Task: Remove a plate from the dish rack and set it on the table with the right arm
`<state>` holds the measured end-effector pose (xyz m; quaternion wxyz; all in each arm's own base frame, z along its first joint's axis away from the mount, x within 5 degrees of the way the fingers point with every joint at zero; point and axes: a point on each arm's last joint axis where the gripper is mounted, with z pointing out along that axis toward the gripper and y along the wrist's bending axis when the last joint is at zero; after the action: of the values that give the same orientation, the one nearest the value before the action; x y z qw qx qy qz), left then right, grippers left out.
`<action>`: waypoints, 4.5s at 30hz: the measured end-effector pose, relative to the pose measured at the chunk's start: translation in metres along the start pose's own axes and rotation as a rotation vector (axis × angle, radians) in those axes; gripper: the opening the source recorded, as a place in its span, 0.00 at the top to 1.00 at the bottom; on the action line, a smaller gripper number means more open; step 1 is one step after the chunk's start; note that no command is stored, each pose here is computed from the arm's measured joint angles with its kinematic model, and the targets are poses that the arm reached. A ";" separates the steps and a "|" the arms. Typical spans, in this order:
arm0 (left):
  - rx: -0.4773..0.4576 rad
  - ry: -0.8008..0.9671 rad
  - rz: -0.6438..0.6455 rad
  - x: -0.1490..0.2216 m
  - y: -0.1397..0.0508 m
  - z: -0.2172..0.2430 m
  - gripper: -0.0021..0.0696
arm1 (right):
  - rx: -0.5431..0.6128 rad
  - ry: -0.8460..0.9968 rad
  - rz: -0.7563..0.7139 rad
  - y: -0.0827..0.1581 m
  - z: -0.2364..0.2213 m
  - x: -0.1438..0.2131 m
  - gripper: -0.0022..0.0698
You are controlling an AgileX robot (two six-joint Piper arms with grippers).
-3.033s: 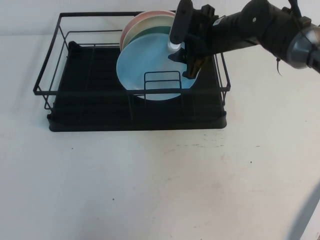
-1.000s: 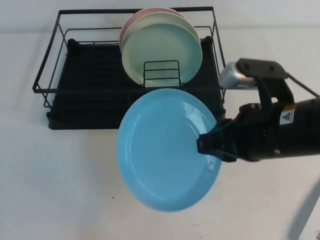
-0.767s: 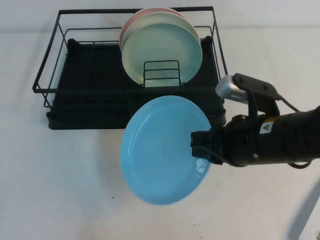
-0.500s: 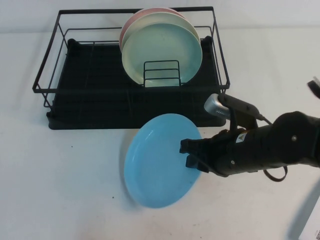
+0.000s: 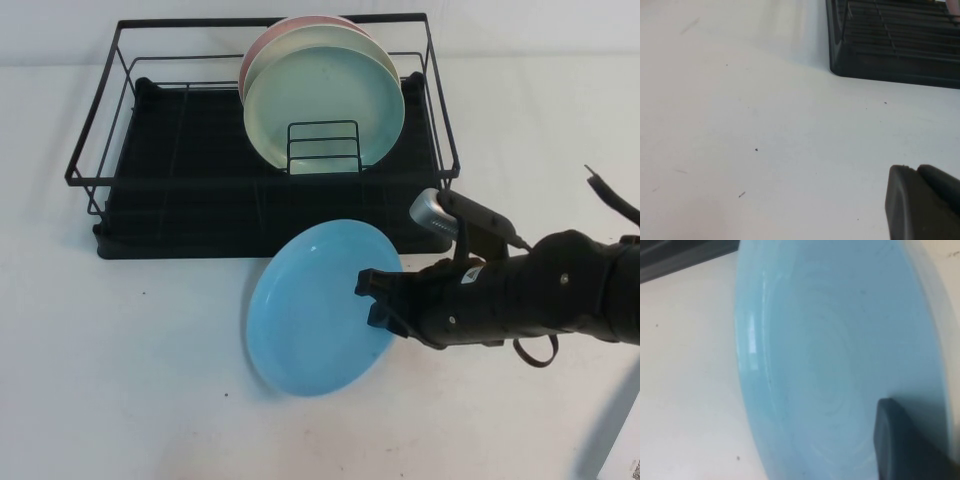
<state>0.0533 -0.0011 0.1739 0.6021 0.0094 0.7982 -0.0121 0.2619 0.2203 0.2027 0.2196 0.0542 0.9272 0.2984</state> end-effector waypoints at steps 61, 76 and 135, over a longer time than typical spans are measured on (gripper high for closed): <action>0.000 0.000 0.000 0.000 0.000 0.000 0.98 | -0.036 0.021 -0.472 0.018 -0.149 0.012 0.98; 0.000 0.000 0.000 0.000 0.000 0.000 0.98 | 0.098 0.322 -0.724 -0.010 -0.188 0.049 1.00; 0.000 0.000 0.000 0.000 0.000 0.000 0.98 | 0.312 -0.760 -0.498 -0.184 -0.182 0.150 1.00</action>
<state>0.0533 -0.0011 0.1739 0.6021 0.0094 0.7982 -0.0121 0.0528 0.0088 0.1722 0.5970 -0.0321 0.7998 0.0532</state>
